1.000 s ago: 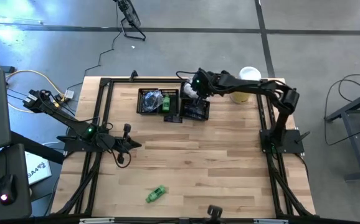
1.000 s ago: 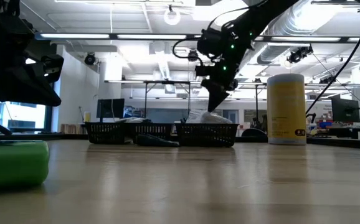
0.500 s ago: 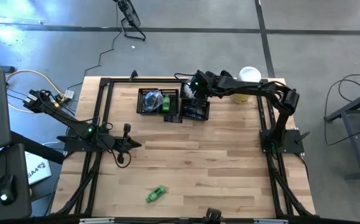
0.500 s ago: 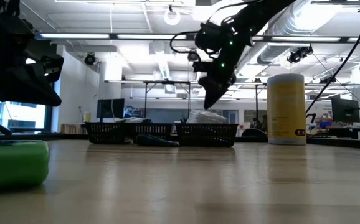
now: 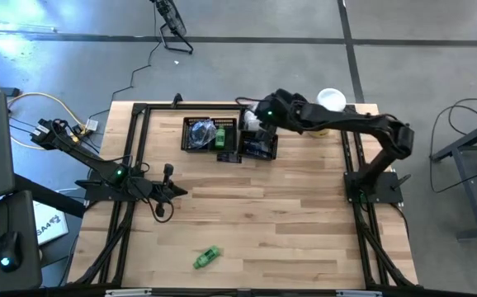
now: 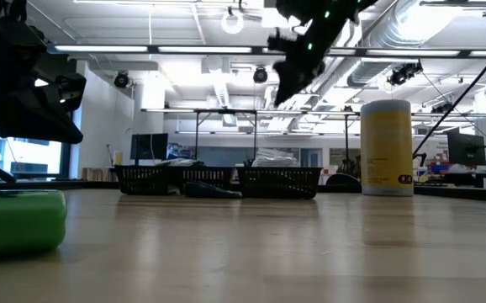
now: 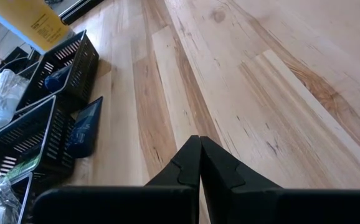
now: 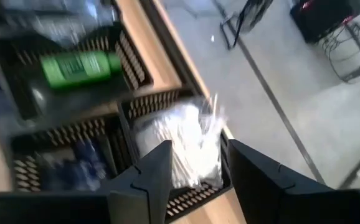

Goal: Pick & Place Travel size toiletries
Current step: Put the green shampoo bottle into the right black bin

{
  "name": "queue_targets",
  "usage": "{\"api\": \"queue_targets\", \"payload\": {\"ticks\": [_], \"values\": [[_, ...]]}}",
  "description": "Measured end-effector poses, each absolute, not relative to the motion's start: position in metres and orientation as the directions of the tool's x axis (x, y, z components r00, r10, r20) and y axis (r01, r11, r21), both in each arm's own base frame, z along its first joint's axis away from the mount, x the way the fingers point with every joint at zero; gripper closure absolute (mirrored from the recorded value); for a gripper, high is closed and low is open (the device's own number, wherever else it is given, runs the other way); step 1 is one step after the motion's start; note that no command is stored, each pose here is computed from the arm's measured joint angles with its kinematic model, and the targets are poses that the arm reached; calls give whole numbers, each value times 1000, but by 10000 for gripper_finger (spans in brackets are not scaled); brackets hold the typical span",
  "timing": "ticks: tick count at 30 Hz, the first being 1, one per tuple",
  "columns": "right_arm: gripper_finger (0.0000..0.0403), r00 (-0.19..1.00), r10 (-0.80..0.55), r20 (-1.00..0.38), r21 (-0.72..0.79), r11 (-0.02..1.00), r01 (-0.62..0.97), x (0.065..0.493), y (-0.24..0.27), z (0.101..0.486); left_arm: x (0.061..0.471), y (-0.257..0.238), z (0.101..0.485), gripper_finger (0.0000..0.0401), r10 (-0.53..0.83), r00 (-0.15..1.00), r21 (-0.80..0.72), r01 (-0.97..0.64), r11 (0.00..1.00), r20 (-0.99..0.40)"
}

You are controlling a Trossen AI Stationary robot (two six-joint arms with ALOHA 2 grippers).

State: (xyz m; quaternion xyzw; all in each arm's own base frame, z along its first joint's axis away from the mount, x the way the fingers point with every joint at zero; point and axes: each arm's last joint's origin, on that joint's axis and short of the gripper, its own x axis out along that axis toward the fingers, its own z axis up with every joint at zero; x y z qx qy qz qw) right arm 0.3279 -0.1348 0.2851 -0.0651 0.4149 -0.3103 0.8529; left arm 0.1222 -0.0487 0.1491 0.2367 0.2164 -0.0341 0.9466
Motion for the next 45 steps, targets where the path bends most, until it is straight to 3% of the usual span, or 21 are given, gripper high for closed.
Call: {"api": "queue_targets", "payload": {"ticks": [12, 25, 34, 45], "values": [[261, 650, -512, -561, -135, 832, 539, 304, -96, 340, 122, -49, 149, 400, 38, 904, 433, 167, 886, -426], [261, 835, -248, -490, 142, 923, 358, 312, -17, 357, 122, -49, 149, 400, 35, 904, 429, 169, 887, -427], [261, 887, -119, -446, 223, 945, 239, 312, 44, 360, 122, -49, 149, 400, 35, 904, 429, 168, 888, -426], [268, 874, -181, -452, 150, 950, 274, 328, 105, 330, 124, -50, 154, 400, 20, 924, 380, 138, 914, -383]]}}
